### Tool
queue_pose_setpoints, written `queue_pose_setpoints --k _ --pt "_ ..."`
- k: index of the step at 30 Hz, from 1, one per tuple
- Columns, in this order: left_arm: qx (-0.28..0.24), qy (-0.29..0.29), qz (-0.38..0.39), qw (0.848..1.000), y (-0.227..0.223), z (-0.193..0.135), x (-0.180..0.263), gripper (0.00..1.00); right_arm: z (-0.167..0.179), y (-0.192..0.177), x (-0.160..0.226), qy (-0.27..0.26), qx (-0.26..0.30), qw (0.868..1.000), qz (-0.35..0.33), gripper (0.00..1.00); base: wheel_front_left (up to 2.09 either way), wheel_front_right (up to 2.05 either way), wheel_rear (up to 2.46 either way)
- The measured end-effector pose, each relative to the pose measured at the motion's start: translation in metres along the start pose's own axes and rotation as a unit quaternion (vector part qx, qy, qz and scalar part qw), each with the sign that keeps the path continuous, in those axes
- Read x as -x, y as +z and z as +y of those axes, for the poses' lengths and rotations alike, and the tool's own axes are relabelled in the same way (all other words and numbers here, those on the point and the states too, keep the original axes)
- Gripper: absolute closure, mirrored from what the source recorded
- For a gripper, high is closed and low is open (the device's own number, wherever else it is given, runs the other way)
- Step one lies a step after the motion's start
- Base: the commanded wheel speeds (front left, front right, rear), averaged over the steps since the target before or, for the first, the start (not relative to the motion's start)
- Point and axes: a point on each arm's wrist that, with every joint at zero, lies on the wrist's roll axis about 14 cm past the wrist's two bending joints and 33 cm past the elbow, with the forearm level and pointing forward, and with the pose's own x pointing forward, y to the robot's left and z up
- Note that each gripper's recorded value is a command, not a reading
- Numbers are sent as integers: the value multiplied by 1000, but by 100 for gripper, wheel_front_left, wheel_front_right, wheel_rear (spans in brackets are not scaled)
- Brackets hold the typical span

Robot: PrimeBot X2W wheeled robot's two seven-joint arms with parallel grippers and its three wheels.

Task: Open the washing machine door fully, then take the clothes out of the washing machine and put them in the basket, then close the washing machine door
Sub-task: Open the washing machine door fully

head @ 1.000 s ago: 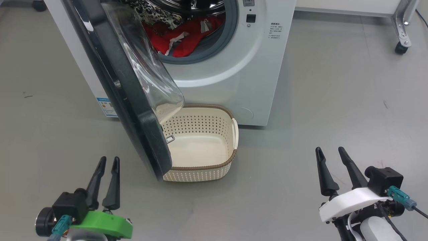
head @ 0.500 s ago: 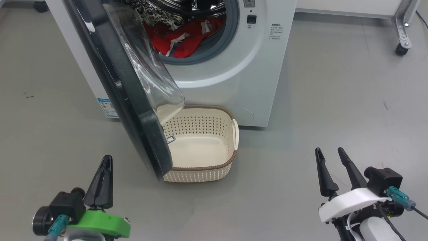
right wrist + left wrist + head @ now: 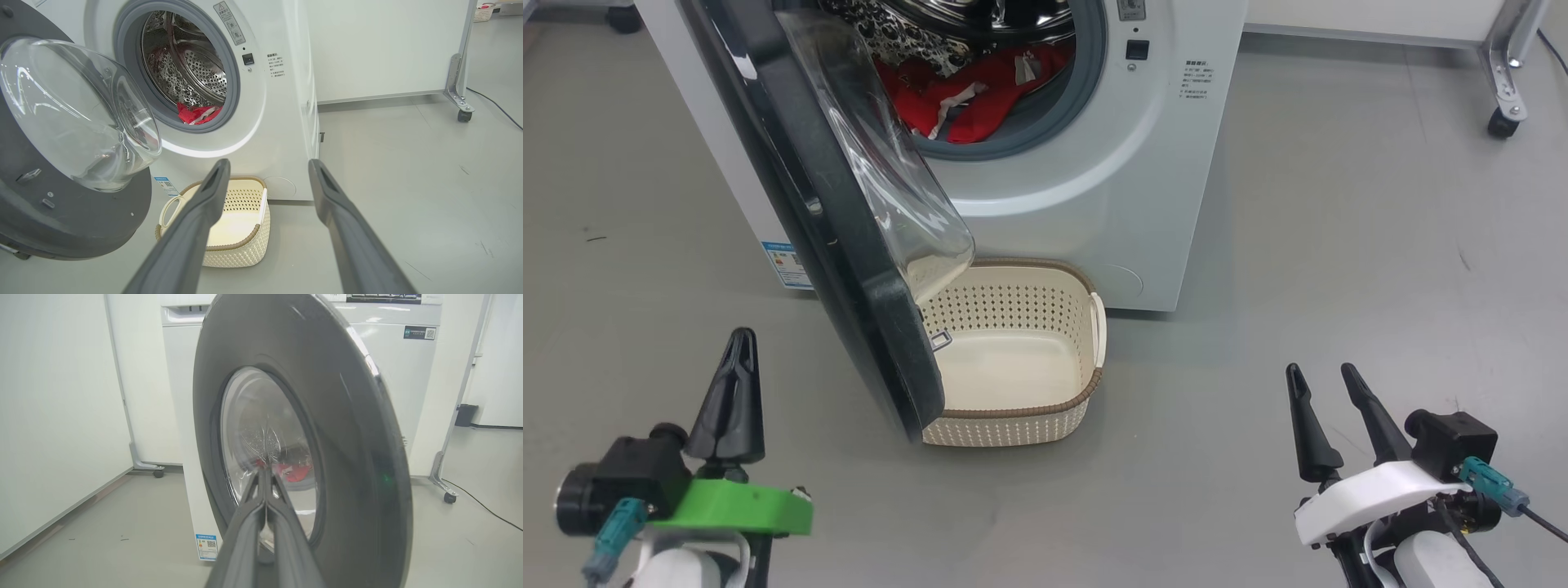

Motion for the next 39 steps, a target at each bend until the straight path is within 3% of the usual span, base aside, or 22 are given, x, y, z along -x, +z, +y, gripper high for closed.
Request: queue_pose_setpoints --k 14,23,39 --pt "-47 -37 -126 990 85 -9 -38 100 -2 0 1 -5 -3 1000 -3 0 0 0 0" --pt "-59 -95 -206 972 137 -48 -51 100 -3 0 3 -9 -10 1000 -6 0 0 0 0" --pt "-52 -207 -175 961 118 -126 -45 100 -9 3 8 -22 -8 1000 -13 0 0 0 0"
